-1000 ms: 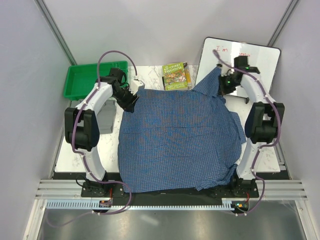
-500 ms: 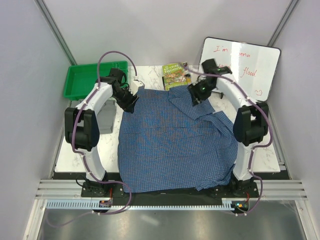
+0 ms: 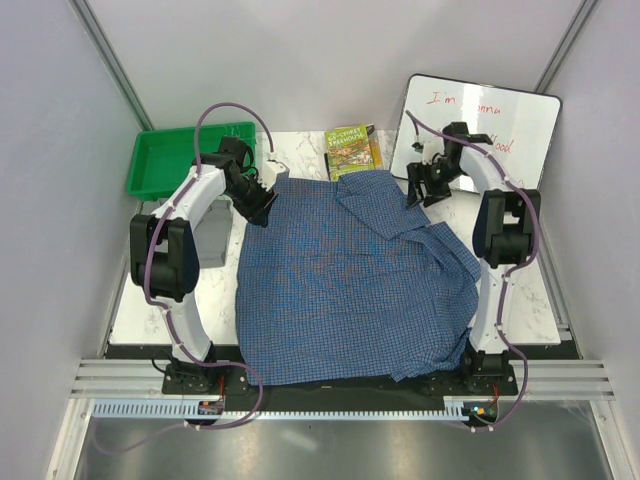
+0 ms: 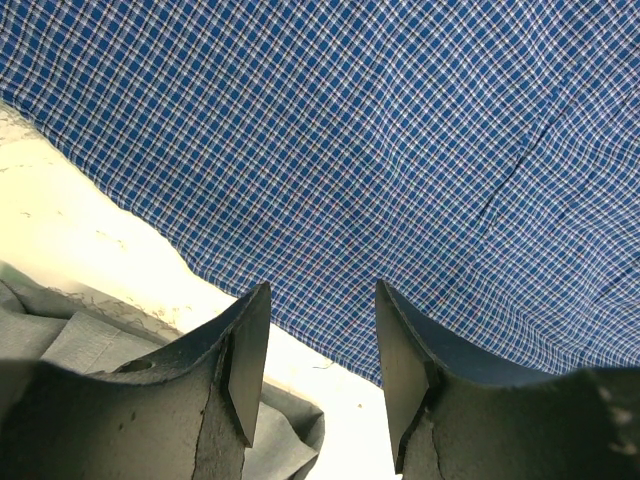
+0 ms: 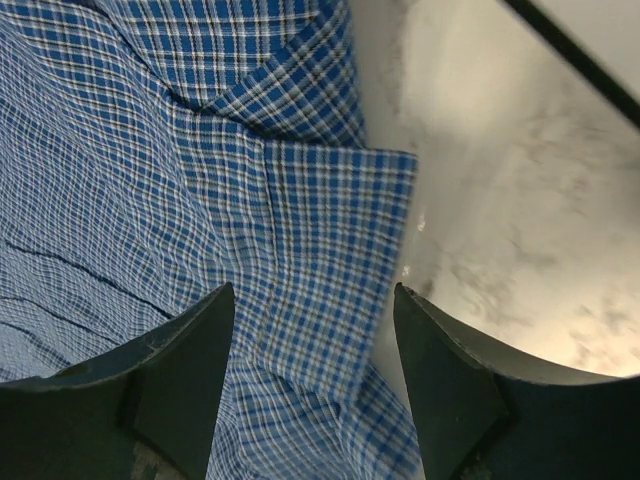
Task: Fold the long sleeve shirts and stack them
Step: Flatten the shirt out
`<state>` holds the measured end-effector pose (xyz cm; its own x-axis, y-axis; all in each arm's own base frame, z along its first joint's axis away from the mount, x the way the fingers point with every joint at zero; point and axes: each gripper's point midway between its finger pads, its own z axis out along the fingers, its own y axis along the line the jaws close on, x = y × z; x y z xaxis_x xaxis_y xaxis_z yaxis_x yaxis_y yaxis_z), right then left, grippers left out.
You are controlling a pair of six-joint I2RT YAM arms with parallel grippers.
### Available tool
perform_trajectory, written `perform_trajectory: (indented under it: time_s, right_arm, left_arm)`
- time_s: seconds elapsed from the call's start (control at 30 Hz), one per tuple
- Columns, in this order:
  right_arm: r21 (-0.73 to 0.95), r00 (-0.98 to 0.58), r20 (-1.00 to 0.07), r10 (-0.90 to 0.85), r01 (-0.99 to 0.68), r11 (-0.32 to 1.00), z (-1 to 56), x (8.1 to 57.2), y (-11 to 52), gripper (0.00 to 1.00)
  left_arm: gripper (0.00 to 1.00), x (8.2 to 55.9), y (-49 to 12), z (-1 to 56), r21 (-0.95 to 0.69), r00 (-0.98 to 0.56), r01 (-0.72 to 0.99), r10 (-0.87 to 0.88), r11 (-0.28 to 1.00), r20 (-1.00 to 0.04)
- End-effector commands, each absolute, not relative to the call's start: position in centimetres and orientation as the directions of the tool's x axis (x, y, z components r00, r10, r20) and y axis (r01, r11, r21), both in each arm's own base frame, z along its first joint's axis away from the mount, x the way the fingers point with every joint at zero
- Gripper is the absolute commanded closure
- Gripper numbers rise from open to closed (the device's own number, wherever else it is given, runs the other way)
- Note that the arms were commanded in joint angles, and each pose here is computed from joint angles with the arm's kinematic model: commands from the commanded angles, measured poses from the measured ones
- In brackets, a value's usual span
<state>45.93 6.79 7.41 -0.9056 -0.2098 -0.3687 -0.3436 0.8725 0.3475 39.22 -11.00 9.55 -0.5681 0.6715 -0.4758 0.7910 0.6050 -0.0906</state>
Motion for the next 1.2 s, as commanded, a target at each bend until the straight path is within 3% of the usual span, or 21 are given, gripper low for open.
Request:
perform_trajectory:
  time_s: [0.0, 0.23, 0.57, 0.73, 0.93, 1.03, 1.07, 1.13, 1.17]
  right_arm:
    - [0.422, -0.93, -0.331, -0.161, -0.298, 0.856, 6.6, 45.8, 8.2, 0.26]
    - [0.496, -0.954, -0.264, -0.143, -0.261, 0.828, 4.4, 44.5, 9.1, 0.29]
    - [0.451, -0.954, -0.293, -0.067, -0.2, 0.87, 4.6, 45.6, 5.6, 0.25]
    - [0.559, -0.956, -0.288, -0.059, -0.218, 0.8, 4.9, 44.8, 7.5, 0.34]
    - [0.667, -0.959, -0.281, -0.035, -0.221, 0.711, 6.1, 44.3, 9.1, 0.38]
    - [0.675, -0.959, -0.28, -0.031, -0.22, 0.704, 6.2, 44.4, 9.1, 0.55]
    - [0.668, -0.955, -0.294, -0.03, -0.228, 0.709, 6.7, 44.5, 8.9, 0.71]
    - [0.651, -0.941, -0.338, -0.024, -0.252, 0.716, 8.4, 44.9, 8.2, 0.85]
    - [0.641, -0.934, -0.356, -0.023, -0.262, 0.721, 9.1, 45.1, 7.9, 1.0]
  left_arm:
    - [0.47, 39.5, -11.2, 10.9, -0.083, -0.571, 0.781, 0.655, 0.618, -0.496]
    - [0.46, 39.4, -11.1, 11.1, -0.074, -0.565, 0.784, 0.66, 0.616, -0.495]
    - [0.46, 39.3, -10.9, 11.1, -0.06, -0.548, 0.796, 0.675, 0.602, -0.494]
    - [0.47, 39.3, -10.8, 11.0, -0.052, -0.542, 0.8, 0.683, 0.597, -0.49]
    - [0.46, 39.4, -10.6, 10.9, -0.044, -0.537, 0.803, 0.69, 0.594, -0.486]
    - [0.46, 39.4, -10.6, 10.8, -0.041, -0.536, 0.804, 0.693, 0.593, -0.482]
    - [0.46, 39.5, -10.6, 10.8, -0.04, -0.535, 0.805, 0.695, 0.592, -0.481]
    - [0.46, 39.5, -10.5, 10.7, -0.039, -0.536, 0.805, 0.696, 0.593, -0.479]
    - [0.47, 39.4, -10.5, 10.6, -0.042, -0.537, 0.805, 0.697, 0.591, -0.476]
